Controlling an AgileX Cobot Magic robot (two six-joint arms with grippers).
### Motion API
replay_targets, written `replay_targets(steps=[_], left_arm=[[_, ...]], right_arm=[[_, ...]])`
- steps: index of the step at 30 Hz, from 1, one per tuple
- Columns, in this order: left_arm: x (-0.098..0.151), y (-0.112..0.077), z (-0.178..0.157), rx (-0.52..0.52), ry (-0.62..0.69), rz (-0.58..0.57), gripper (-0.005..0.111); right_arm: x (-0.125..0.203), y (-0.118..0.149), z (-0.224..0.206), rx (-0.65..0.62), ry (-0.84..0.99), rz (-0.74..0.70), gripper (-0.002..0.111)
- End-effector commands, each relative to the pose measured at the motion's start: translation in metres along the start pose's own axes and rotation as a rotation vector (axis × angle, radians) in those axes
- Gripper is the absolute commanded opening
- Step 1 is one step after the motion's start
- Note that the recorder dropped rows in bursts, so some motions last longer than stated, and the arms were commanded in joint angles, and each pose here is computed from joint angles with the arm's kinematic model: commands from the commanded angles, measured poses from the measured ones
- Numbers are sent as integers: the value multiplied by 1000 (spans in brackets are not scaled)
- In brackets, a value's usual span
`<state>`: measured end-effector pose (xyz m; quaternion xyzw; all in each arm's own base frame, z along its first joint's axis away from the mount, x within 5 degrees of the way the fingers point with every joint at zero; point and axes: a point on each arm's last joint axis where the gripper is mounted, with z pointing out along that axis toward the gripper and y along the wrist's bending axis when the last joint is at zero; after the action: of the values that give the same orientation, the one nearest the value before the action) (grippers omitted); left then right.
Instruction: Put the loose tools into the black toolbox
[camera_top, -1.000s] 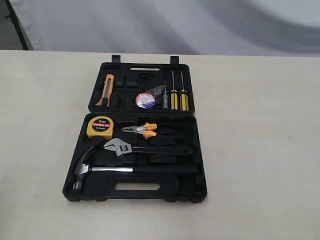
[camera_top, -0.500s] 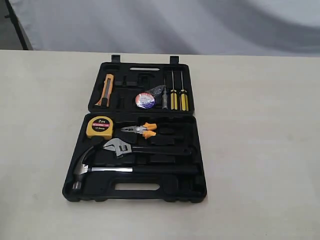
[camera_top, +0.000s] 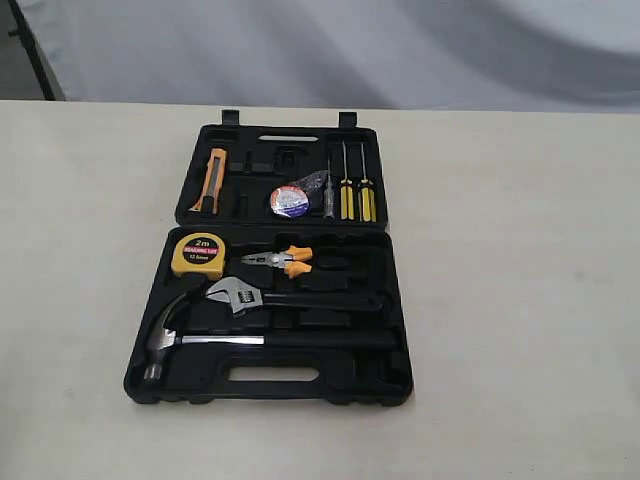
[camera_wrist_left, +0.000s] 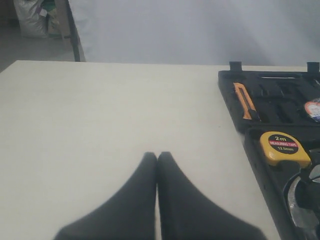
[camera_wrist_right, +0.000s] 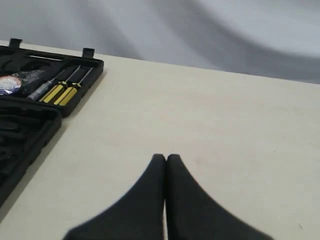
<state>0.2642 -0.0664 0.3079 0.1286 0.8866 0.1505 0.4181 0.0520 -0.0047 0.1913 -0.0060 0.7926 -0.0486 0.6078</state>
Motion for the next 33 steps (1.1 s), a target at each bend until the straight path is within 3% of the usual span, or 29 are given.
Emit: replay_targets(steps=[1,33], left_arm=[[2,0,-1,14,-7,-22,1],[2,0,-1,14,-7,-22,1]], right_arm=[[10,0,3,15,25,-1,-1],[9,-2,3,61,3,27,-1]])
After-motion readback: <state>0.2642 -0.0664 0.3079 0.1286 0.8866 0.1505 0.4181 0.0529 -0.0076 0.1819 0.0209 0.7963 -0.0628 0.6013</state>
